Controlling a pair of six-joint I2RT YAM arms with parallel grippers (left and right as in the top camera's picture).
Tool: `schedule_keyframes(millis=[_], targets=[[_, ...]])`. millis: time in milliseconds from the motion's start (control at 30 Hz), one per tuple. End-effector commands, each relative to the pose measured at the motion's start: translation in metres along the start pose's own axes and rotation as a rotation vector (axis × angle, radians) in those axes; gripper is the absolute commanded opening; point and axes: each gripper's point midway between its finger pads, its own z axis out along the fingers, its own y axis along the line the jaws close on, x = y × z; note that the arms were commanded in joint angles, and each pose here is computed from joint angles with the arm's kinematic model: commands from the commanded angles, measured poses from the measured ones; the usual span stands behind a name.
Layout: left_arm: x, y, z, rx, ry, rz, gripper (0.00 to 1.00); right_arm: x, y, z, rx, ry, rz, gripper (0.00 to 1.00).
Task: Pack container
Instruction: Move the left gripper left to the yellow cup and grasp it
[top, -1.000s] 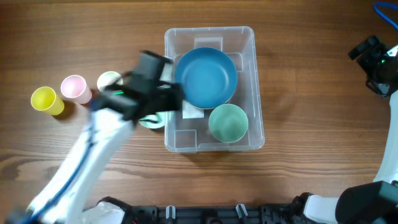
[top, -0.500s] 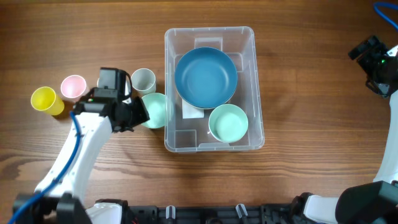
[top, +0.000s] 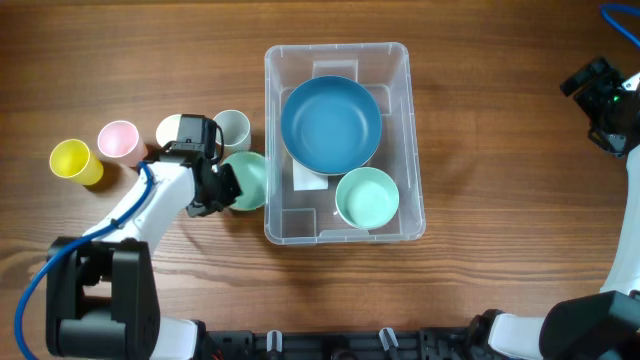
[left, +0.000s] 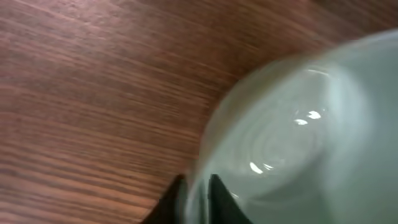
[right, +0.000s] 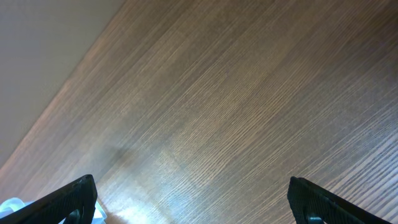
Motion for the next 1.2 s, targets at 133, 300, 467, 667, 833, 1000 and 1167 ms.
schedule_keyframes(millis=[133,300,467,667,833,1000,1167], targets=[[0.006,0.009,-0.054,-0.026,-0.041,0.001,0.04,-0.001,0.002,0.001,0.000,-0.001,0.003,1.00],[-0.011,-0.001,-0.135,0.033,-0.225,0.091,0.04,-0.001,0.002,0.001,0.000,-0.001,0.003,0.99],[-0.028,-0.035,-0.211,0.189,-0.440,0.153,0.04,-0.001,0.002,0.001,0.000,-0.001,0.003,1.00],[-0.017,-0.105,-0.215,0.347,-0.451,0.294,0.04,-0.001,0.002,0.001,0.000,-0.001,0.003,0.99],[0.019,-0.167,-0.176,0.378,-0.335,0.478,0.04,-0.001,0.002,0.001,0.000,-0.001,0.003,1.00],[0.062,-0.201,-0.111,0.308,-0.164,0.615,0.04,-0.001,0.002,0.001,0.000,-0.001,0.003,1.00],[0.086,-0.225,-0.076,0.318,-0.090,0.695,0.14,-0.001,0.002,0.001,0.000,-0.001,0.003,1.00]])
